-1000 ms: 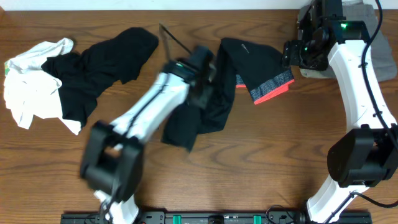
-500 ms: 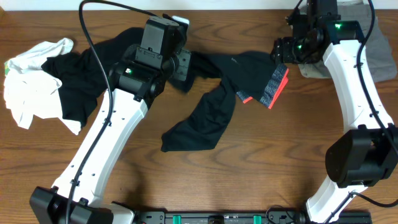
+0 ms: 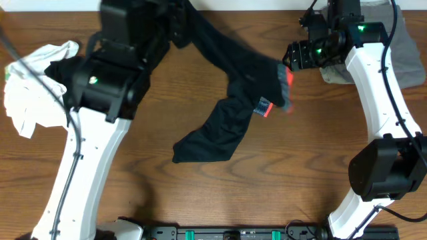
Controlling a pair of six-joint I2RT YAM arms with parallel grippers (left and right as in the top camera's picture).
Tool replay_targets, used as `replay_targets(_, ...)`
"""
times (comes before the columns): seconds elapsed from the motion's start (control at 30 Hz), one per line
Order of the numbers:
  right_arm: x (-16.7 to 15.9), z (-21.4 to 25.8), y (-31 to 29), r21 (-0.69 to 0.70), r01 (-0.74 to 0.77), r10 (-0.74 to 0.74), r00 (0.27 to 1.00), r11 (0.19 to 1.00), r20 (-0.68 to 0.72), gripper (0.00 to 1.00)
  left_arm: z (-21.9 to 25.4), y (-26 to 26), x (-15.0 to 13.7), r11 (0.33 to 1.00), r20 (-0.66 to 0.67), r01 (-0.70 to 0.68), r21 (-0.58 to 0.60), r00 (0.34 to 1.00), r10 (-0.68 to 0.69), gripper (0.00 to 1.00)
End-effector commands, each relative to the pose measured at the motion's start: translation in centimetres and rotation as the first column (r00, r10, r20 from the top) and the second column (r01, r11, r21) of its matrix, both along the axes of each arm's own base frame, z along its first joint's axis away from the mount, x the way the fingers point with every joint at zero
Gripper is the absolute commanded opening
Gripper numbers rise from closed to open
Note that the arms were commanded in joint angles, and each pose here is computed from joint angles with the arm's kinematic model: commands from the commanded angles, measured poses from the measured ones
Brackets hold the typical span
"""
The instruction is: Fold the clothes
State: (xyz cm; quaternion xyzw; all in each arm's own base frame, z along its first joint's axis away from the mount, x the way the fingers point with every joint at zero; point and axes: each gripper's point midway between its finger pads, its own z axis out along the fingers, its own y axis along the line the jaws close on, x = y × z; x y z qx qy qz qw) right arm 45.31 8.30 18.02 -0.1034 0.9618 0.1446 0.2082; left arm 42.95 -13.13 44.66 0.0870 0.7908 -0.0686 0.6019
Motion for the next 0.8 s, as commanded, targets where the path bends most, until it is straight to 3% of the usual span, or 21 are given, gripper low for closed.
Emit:
replay_targets(0.0,-0.4,-0.4,1.5,-0.001,-0.080,0.080,0.997,0.997,-0.001,0.75,0.7,0.5,0.0,1.000,0.022,-0.014,0.016,1.000,0.014,0.06)
replay_targets(0.37,-2.7,-0.9,8.0,-0.014,-0.262,0.262,0.965,0.965,-0.005,0.70,0.5,0.7,0.2,0.999,0.018,-0.026,0.021,1.000,0.026,0.06)
replay_targets(0.5,-4.9,-3.2,9.6,-0.038,-0.356,0.353,0.933,0.934,-0.061,0.80,0.0,1.3,0.1,0.998,-0.001,-0.049,0.034,0.999,0.049,0.06)
replay_targets(0.77,-8.2,-9.9,7.9,-0.029,-0.353,0.341,0.919,0.935,-0.199,0.74,-1.5,2.5,-0.1,0.996,-0.061,-0.070,0.058,0.995,0.074,0.06)
